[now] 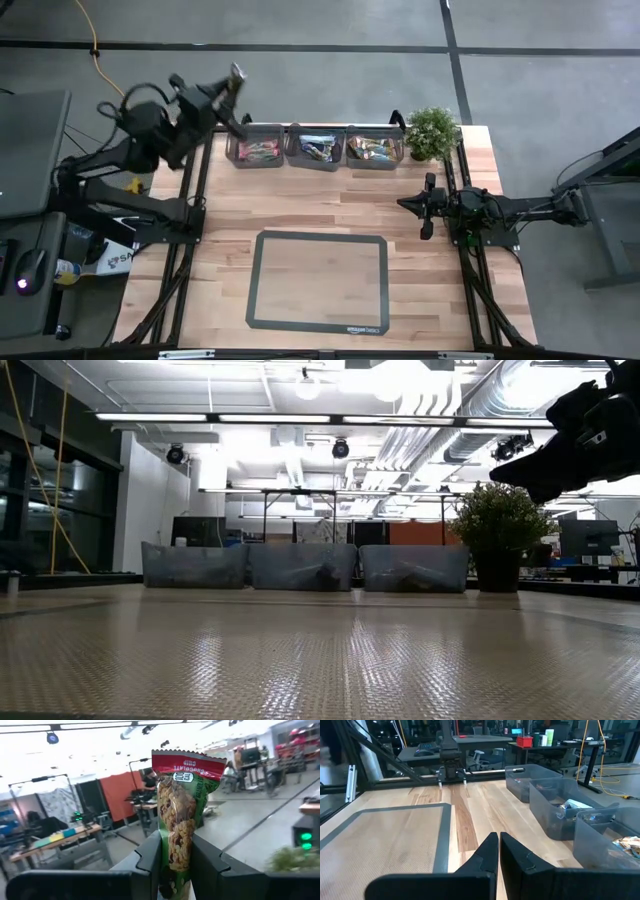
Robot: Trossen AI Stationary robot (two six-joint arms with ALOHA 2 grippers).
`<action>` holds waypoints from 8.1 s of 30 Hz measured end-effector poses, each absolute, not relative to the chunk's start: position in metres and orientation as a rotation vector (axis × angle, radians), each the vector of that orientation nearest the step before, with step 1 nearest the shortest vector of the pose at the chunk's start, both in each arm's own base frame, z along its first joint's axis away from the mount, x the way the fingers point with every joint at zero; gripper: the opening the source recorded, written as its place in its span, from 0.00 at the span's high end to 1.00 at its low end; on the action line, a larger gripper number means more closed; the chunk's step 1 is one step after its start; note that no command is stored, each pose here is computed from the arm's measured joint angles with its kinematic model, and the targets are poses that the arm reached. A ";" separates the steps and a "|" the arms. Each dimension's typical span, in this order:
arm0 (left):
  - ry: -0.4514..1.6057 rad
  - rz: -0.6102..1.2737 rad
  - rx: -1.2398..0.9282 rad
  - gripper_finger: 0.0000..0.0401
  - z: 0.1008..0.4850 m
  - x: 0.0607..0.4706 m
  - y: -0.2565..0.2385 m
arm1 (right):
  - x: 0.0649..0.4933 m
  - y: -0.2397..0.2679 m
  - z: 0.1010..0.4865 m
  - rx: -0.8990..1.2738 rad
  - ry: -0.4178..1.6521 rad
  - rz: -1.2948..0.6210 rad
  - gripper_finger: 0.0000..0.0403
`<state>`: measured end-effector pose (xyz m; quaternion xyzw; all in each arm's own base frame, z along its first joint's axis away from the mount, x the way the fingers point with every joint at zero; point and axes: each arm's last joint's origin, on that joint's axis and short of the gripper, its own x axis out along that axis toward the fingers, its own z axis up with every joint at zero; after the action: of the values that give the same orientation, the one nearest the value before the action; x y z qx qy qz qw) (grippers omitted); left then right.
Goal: Pick and place Granola Bars by type
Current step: Put the red granola bar into the left black bin, then return to Home Position
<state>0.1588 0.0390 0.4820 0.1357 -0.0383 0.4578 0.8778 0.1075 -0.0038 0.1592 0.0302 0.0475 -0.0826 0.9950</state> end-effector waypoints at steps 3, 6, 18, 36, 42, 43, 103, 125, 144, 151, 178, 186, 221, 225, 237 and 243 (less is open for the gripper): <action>-0.064 0.969 0.318 0.80 0.482 0.143 0.059 | 0.107 -0.004 0.159 0.060 0.095 -0.165 1.00; -0.042 0.921 0.325 0.80 0.478 0.130 0.077 | 0.107 -0.004 0.159 0.060 0.095 -0.165 1.00; 0.200 0.741 0.121 0.80 0.437 0.107 0.177 | 0.107 -0.004 0.159 0.060 0.095 -0.165 1.00; 0.718 0.491 -0.226 0.80 0.325 0.129 0.260 | 0.107 -0.004 0.159 0.060 0.095 -0.165 1.00; 0.952 0.440 -0.215 0.80 0.294 0.150 0.261 | 0.107 -0.004 0.159 0.060 0.095 -0.165 1.00; 0.984 0.429 -0.223 0.80 0.289 0.153 0.260 | 0.107 -0.004 0.159 0.060 0.095 -0.165 1.00; 0.470 -0.065 -0.037 0.98 0.379 0.211 0.128 | 0.107 -0.004 0.159 0.060 0.095 -0.166 1.00; 0.175 -0.140 -0.032 1.00 0.339 0.163 0.007 | 0.107 -0.004 0.159 0.060 0.095 -0.165 1.00; -0.151 -0.053 -0.209 1.00 0.243 0.087 0.004 | 0.107 -0.004 0.159 0.060 0.095 -0.166 1.00; -0.160 -0.053 -0.231 1.00 0.223 0.084 0.004 | 0.107 -0.004 0.159 0.060 0.095 -0.165 1.00; -0.123 0.029 -0.251 1.00 0.207 0.087 0.006 | 0.107 -0.004 0.159 0.060 0.095 -0.166 1.00; -0.153 0.067 -0.286 1.00 0.182 0.096 0.008 | 0.107 -0.004 0.159 0.060 0.095 -0.165 1.00; 0.054 0.083 -0.349 1.00 0.162 0.102 0.008 | 0.107 -0.004 0.159 0.060 0.095 -0.165 1.00; 0.054 0.084 -0.349 1.00 0.162 0.102 0.008 | 0.107 -0.004 0.159 0.060 0.095 -0.165 1.00; 0.054 0.084 -0.349 1.00 0.162 0.102 0.008 | 0.107 -0.004 0.159 0.060 0.095 -0.165 1.00; 0.054 0.084 -0.349 1.00 0.162 0.102 0.008 | 0.107 -0.004 0.159 0.060 0.095 -0.166 1.00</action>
<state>0.1015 0.0083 0.1620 -0.1734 0.0270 0.0419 0.9836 0.1074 -0.0038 0.1591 0.0302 0.0475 -0.0828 0.9950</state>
